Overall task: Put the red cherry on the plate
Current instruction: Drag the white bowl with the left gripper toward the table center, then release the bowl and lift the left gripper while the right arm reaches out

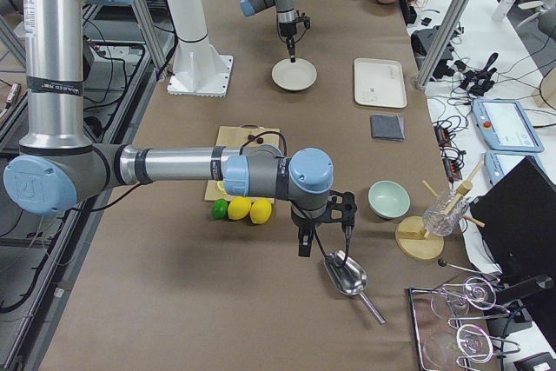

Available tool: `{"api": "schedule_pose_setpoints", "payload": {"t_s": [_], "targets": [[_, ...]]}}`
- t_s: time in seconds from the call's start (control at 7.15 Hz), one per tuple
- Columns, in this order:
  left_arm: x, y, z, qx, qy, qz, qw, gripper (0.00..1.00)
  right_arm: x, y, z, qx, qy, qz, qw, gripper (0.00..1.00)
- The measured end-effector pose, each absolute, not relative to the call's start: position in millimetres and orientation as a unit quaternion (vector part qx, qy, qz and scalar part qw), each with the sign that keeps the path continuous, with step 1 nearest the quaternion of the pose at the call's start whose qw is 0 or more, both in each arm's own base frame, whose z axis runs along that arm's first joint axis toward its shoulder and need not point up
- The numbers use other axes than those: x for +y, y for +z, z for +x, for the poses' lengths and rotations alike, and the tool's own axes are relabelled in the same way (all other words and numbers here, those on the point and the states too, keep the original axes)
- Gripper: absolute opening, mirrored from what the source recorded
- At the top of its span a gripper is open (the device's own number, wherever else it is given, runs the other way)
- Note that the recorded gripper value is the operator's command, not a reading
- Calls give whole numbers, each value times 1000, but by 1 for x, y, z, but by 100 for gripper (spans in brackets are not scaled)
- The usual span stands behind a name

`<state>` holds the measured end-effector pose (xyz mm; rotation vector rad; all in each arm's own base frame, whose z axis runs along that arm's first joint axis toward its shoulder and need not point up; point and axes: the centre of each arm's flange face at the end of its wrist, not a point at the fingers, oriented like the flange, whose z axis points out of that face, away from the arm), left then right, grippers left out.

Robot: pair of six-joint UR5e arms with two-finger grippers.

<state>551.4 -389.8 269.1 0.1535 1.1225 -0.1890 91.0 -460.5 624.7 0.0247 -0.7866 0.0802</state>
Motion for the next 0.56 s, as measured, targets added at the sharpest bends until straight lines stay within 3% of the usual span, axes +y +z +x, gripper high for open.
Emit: {"api": "schedule_pose_setpoints", "payload": {"t_s": [0.14,0.28,0.56], "targets": [[-391,272,551,529,-90,73,841,73,-461,623,90,-384,40,12,922,100],[-392,275,552,526,-90,74,842,98,-462,619,88,-387,41,13,921,100],[-397,274,543,526,-99,87,840,98,-467,585,69,-393,42,24,918,100]]}}
